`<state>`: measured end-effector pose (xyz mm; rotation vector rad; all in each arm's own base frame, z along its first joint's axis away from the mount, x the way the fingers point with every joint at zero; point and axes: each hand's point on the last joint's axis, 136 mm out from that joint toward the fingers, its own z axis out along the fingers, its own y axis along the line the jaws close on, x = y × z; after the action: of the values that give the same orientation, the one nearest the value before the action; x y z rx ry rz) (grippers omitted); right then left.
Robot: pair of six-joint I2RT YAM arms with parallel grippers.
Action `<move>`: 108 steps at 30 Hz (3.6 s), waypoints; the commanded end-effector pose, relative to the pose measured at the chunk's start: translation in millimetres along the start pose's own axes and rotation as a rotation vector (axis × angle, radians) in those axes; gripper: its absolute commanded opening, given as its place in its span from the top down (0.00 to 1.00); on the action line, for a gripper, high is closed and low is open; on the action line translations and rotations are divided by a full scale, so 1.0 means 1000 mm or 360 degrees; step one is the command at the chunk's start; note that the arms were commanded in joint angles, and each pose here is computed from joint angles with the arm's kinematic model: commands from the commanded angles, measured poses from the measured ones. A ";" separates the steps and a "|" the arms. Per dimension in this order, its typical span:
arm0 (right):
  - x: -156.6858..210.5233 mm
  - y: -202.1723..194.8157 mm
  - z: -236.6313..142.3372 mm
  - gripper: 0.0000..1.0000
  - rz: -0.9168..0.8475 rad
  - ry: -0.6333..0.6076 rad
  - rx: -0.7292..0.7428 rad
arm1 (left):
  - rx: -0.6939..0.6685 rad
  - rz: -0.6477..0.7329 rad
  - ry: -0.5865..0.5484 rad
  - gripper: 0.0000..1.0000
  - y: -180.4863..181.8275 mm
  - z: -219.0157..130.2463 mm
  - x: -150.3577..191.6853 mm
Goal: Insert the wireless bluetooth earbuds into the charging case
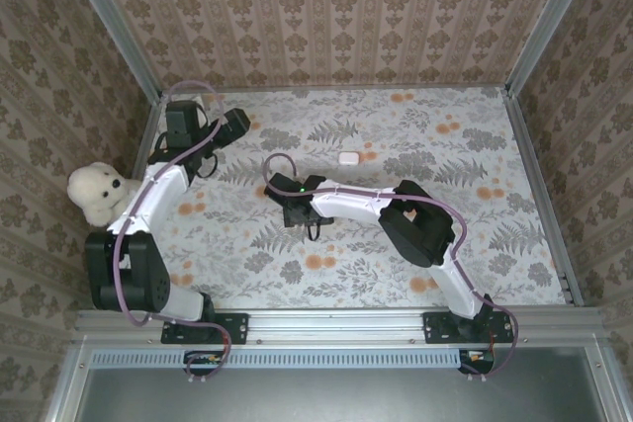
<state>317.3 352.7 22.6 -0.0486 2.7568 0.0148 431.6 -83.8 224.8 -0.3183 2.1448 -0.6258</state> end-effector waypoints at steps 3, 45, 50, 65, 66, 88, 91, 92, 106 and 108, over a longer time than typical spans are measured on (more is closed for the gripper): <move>0.006 -0.005 -0.003 0.22 0.0109 0.0120 0.0083 | -0.0025 -0.0017 -0.0220 0.00 -0.002 -0.029 -0.034; -0.015 -0.023 -0.005 0.46 0.0169 0.0027 -0.0043 | 0.0226 0.0090 0.0052 0.00 -0.017 -0.008 0.035; -0.043 -0.034 -0.033 0.46 0.0307 -0.0098 -0.0156 | 0.0256 0.0072 0.0064 0.00 -0.010 0.001 0.061; -0.134 -0.067 -0.049 0.46 0.0855 -0.0277 -0.0433 | 0.0546 0.0131 0.0061 0.00 -0.023 0.020 0.121; -0.137 -0.067 -0.049 0.46 0.0884 -0.0276 -0.0450 | 0.0584 0.0135 0.0062 0.00 -0.028 0.021 0.124; -0.151 -0.043 -0.023 0.46 0.1241 -0.0129 -0.0698 | 0.0996 0.0035 0.0090 0.12 -0.076 0.065 0.187; -0.151 -0.043 -0.022 0.46 0.1257 -0.0121 -0.0706 | 0.1019 0.0012 0.0129 0.16 -0.080 0.073 0.197; -0.151 -0.043 -0.020 0.46 0.1259 -0.0115 -0.0707 | 0.1024 0.0018 0.0135 0.16 -0.082 0.075 0.200; -0.146 -0.042 -0.021 0.47 0.1265 -0.0088 -0.0741 | 0.1061 0.0064 0.0114 0.23 -0.111 0.090 0.210; -0.145 -0.042 -0.021 0.47 0.1263 -0.0086 -0.0740 | 0.1057 0.0059 0.0105 0.25 -0.112 0.092 0.208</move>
<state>448.3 312.3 101.6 0.8733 2.4596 0.8143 374.0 -292.2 86.1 0.1099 1.9230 -1.2716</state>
